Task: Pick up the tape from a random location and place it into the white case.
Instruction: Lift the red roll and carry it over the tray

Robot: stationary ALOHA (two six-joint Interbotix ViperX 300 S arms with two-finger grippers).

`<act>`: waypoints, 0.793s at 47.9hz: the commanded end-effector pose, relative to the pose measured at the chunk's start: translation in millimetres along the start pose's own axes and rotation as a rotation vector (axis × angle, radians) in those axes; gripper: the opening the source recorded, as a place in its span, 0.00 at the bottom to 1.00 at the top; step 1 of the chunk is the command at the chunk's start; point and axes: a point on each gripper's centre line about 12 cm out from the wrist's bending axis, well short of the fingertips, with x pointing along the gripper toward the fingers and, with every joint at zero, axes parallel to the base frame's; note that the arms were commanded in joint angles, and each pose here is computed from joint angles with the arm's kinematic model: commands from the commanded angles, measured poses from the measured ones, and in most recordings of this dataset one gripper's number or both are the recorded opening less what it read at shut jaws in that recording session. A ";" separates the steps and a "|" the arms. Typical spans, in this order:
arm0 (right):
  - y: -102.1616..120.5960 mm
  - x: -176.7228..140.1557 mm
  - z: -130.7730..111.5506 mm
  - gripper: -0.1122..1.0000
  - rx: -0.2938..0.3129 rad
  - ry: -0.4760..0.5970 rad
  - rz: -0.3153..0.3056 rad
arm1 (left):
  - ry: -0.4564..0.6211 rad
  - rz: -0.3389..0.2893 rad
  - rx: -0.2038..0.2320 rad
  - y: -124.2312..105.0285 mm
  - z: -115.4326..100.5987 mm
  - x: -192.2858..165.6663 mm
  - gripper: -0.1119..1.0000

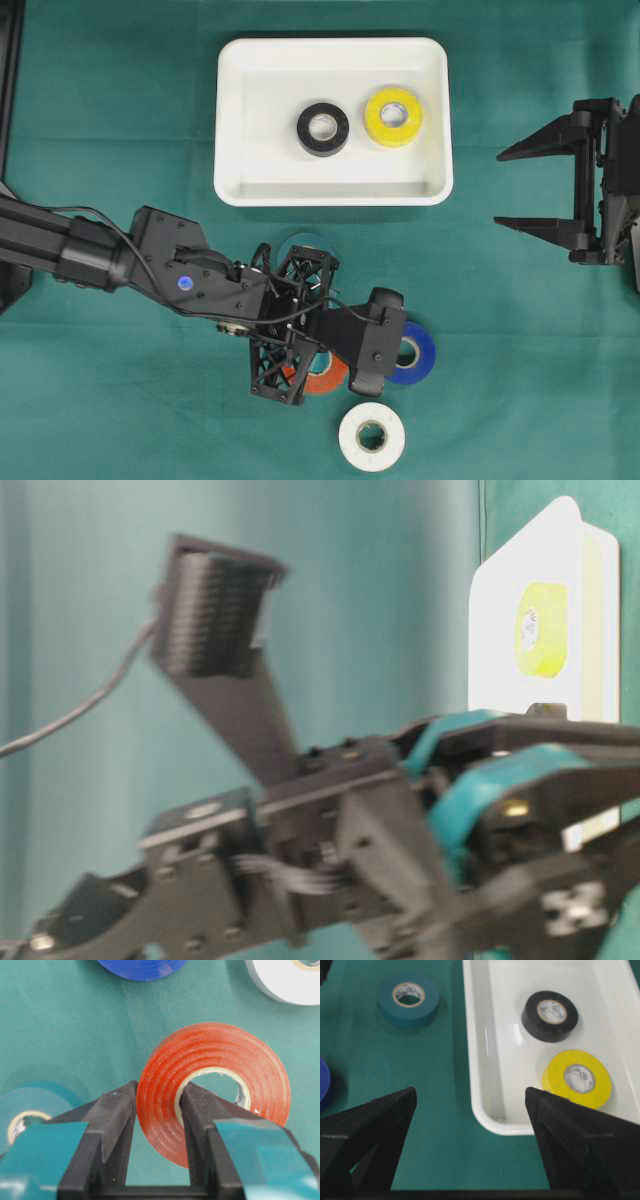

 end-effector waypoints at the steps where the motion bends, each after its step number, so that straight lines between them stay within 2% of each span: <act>1: 0.5 -1.1 11.0 0.89 0.000 -0.028 0.002 | -0.083 0.005 -0.001 1.3 17.5 -34.9 0.29; 18: 0.4 -1.1 10.3 0.89 0.000 -0.022 0.001 | -0.098 0.006 0.000 0.9 26.9 -83.9 0.29; 38: 0.3 -1.1 10.4 0.89 0.000 -0.019 0.000 | -0.168 0.000 0.016 -6.2 36.1 -151.1 0.29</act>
